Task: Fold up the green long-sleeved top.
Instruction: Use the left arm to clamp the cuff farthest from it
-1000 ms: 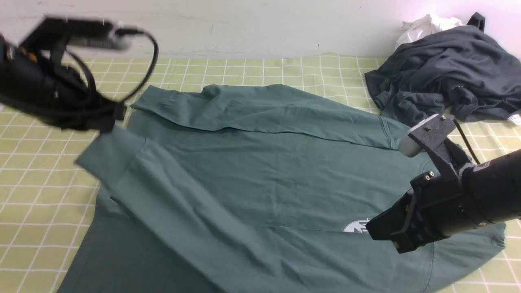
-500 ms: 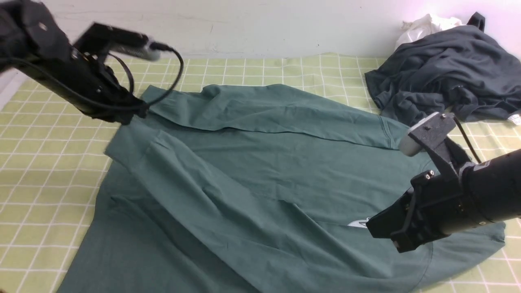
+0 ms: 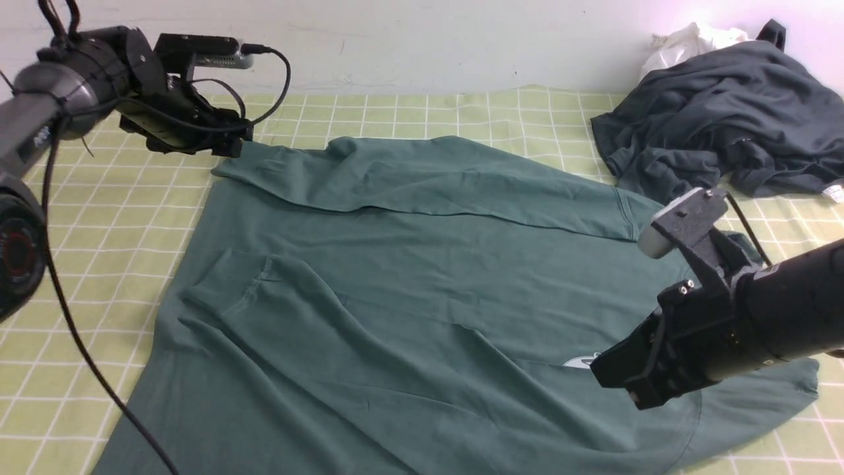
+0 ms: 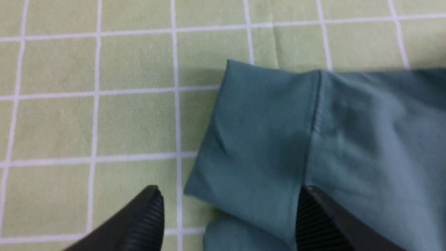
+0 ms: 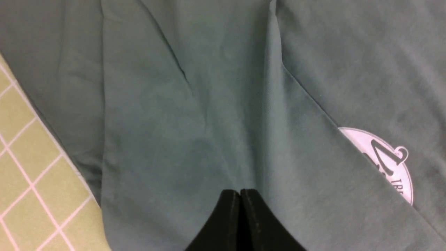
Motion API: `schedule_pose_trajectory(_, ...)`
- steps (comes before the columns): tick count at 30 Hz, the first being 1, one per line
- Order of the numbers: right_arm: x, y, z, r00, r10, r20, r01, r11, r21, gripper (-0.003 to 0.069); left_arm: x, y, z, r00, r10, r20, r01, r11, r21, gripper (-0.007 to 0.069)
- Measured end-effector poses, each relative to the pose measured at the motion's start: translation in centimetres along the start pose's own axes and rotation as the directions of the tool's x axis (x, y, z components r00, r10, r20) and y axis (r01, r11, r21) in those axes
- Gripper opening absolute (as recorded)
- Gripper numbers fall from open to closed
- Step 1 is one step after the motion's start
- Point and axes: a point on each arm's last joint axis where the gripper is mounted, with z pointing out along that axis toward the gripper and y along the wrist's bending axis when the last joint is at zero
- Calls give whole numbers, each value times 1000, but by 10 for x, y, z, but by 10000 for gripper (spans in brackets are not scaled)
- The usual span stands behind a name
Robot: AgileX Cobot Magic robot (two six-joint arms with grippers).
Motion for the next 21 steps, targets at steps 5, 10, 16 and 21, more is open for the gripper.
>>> schedule_pose_trajectory(5,4,-6,14,999,24,-44,-25,1000,-15,-16,6,6,36,993,-117,6,117,993,-29,478)
schedule_pose_trajectory(10,3,-5,15,998,46,-34,-47,999,-26,-16,10,8,46,977,-213,-2,213,976,-43,398)
schedule_pose_trajectory(16,2,-5,15,999,45,-26,-46,998,-33,-16,4,7,38,972,-234,-19,233,972,-42,55)
schedule_pose_trajectory(21,3,-3,15,998,50,-36,-52,997,-56,-16,-26,0,-13,990,-137,-16,137,991,-13,8)
